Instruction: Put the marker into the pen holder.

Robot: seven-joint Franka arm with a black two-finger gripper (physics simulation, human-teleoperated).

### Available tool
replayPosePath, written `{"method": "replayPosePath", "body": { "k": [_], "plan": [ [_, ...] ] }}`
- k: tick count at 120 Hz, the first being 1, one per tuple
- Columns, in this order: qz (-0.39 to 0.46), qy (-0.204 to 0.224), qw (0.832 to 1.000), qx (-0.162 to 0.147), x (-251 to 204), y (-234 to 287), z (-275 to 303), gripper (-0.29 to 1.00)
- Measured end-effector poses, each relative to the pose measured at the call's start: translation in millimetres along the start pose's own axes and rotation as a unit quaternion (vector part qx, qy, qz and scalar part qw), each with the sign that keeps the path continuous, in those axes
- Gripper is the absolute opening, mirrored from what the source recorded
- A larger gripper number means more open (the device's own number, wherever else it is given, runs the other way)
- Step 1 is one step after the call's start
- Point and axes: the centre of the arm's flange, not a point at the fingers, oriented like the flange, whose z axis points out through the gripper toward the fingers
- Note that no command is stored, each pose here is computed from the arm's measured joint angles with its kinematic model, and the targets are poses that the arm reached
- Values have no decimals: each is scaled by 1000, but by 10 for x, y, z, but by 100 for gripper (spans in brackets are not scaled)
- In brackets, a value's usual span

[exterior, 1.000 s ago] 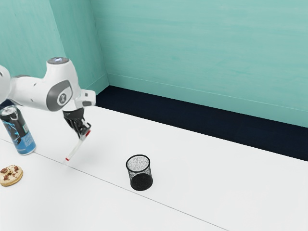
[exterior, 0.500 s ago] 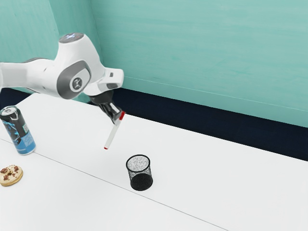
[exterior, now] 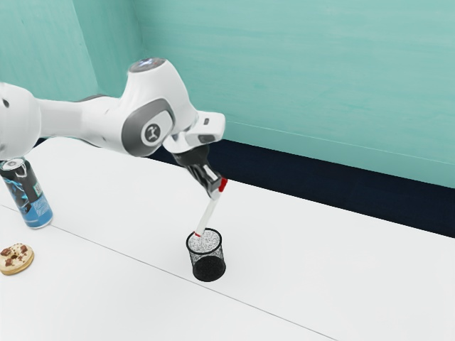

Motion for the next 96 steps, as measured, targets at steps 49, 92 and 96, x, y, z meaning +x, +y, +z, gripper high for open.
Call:
{"method": "replayPosePath", "body": {
  "k": [49,92,96],
  "plan": [
    [-15,-58,998,-17,-202,-70,705,11],
    [9,-32,999,38,30,-446,-1179,59],
    [12,-39,998,43,17,-481,-1319,61]
  ]
}}
